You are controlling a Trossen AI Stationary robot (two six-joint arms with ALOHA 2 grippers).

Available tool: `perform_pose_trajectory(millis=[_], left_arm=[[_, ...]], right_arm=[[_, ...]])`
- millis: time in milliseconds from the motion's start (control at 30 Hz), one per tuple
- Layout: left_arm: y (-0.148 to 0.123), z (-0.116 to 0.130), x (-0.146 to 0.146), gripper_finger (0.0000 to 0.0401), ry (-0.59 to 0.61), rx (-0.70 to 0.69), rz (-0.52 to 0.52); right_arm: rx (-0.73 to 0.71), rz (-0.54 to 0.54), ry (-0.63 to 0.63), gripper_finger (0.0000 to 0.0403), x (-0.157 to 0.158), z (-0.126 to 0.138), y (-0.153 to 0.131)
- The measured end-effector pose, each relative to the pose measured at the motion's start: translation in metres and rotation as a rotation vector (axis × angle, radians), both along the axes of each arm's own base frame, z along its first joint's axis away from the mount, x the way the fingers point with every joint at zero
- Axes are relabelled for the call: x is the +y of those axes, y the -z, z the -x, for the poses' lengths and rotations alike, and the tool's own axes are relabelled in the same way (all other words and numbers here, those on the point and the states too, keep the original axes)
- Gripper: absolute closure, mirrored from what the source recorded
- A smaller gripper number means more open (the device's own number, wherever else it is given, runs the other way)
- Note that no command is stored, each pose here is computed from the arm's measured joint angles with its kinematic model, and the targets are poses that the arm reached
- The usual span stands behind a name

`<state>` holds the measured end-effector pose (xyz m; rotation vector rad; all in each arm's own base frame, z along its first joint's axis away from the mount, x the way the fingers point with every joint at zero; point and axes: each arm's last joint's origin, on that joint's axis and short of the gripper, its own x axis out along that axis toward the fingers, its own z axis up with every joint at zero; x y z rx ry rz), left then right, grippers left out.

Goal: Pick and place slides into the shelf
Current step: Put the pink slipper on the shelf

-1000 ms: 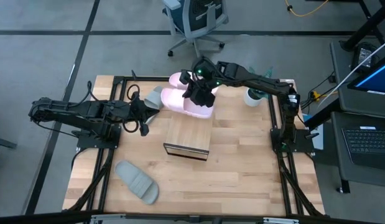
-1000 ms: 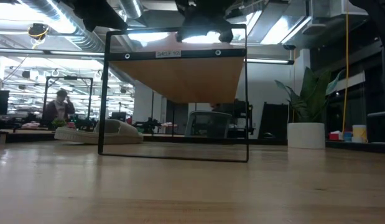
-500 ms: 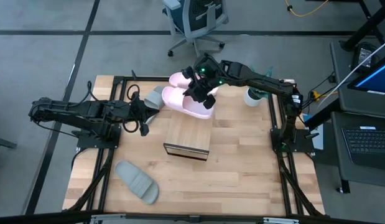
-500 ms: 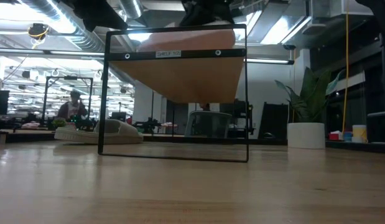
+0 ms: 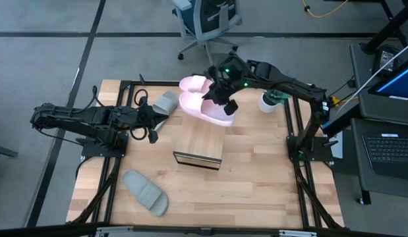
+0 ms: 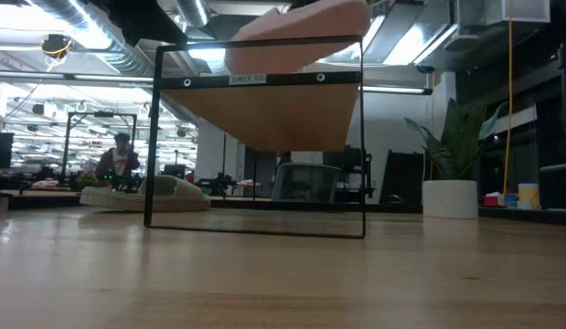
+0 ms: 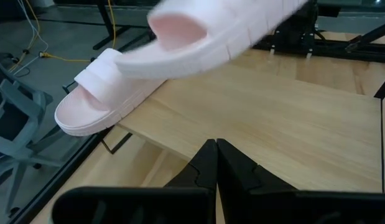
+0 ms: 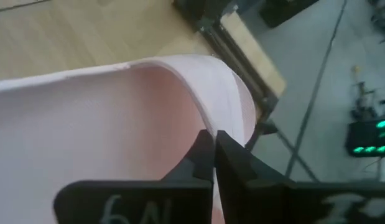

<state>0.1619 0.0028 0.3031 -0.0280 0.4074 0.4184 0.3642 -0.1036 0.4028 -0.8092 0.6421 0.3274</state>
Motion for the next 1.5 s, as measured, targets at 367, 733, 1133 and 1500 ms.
perform_pose_trajectory(millis=[367,733,1133,1500], left_arm=[[0.0,0.0,0.0,0.0401,0.0,0.0,-0.001],[0.0,0.0,0.0,0.0401,-0.006,-0.005,-0.001],[-0.003,-0.001,0.0,0.0401,-0.008,-0.035,0.007],[-0.003,-0.001,0.0,0.0401,-0.008,-0.039,0.009]], right_arm=[[-0.154,-0.039,0.062,0.0399,0.004,0.012,0.05],[-0.183,0.113,-0.153,0.0399,0.013,0.03,0.05],[-0.152,0.228,-0.225,0.0399,-0.004,0.035,0.056],[-0.161,0.286,-0.313,0.0399,-0.015,0.022,0.072]])
